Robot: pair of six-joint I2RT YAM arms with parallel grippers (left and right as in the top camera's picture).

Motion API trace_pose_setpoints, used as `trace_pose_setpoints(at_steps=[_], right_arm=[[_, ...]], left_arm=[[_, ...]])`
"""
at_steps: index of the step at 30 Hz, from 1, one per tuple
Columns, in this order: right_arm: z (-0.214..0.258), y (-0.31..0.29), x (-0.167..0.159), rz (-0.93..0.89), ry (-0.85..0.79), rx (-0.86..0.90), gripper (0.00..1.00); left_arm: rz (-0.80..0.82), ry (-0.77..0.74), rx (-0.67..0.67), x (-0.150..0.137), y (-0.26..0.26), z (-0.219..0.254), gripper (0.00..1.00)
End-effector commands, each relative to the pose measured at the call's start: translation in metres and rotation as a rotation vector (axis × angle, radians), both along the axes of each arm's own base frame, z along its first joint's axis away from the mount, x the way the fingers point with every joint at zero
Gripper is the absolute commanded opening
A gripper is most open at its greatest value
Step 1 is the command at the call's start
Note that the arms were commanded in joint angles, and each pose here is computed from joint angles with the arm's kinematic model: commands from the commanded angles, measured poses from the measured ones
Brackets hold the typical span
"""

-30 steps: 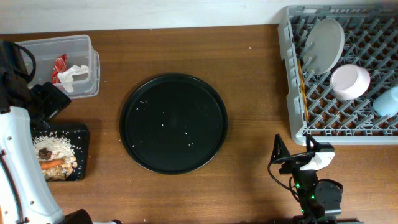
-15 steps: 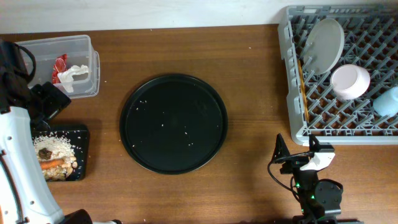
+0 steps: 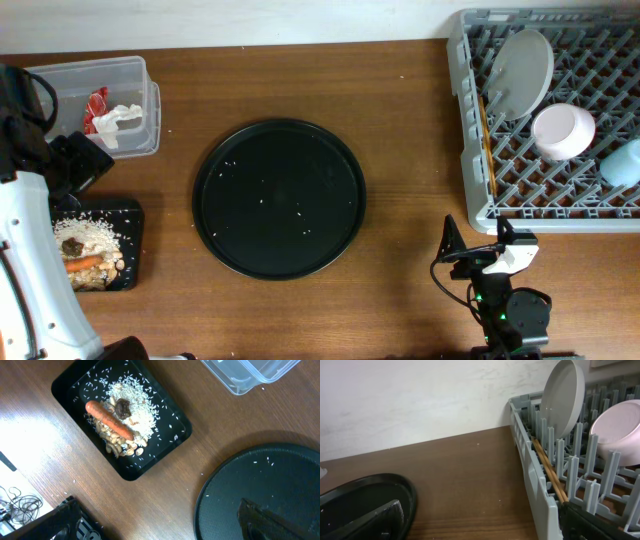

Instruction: Sort waste into correct bins and load items into the dishwasher rack

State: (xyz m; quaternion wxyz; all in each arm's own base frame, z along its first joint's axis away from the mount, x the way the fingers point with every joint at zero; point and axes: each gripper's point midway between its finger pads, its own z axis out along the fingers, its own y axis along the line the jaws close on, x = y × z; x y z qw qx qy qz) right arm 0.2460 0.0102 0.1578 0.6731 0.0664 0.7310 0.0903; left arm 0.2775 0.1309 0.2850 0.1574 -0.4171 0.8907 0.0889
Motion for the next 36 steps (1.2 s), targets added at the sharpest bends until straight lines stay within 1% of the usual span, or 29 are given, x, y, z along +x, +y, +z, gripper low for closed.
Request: trace_pose_setpoints(at_steps=[1, 8, 11, 15, 18, 23, 27, 30, 32, 36], right_arm=[[-0.003, -0.001, 0.000, -0.008, 0.002, -0.011, 0.98], [-0.003, -0.001, 0.000, -0.007, 0.002, -0.011, 0.98], [-0.003, -0.001, 0.000, -0.008, 0.002, -0.011, 0.98], [-0.003, -0.001, 0.000, -0.007, 0.002, -0.011, 0.98], [-0.003, -0.001, 0.000, -0.008, 0.002, -0.011, 0.98], [-0.003, -0.001, 0.000, -0.008, 0.002, -0.011, 0.98], [-0.003, -0.001, 0.000, -0.008, 0.002, -0.011, 0.98], [-0.003, -0.001, 0.000, -0.008, 0.002, -0.011, 0.98], [-0.003, -0.001, 0.000, -0.008, 0.002, -0.011, 0.98], [-0.003, -0.001, 0.000, -0.008, 0.002, -0.011, 0.98]], left_arm=[[0.017, 0.008, 0.001, -0.001, 0.003, -0.002, 0.99], [0.013, 0.017, 0.010, -0.001, 0.005, -0.003, 0.99], [0.011, 0.050, -0.007, -0.016, -0.002, -0.002, 0.99], [-0.032, 0.036, -0.107, -0.026, -0.026, -0.007, 0.99], [-0.064, 0.017, -0.098, -0.033, -0.037, -0.016, 0.99], [-0.159, -0.122, -0.061, -0.031, -0.060, -0.058, 0.99], [-0.282, -0.308, -0.087, -0.027, -0.093, -0.099, 0.99], [-0.478, -0.475, -0.092, -0.022, -0.123, -0.116, 0.99], [-0.603, -0.593, -0.064, -0.019, -0.139, -0.123, 0.99], [-0.628, -0.750, -0.007, -0.019, -0.141, -0.132, 1.00]])
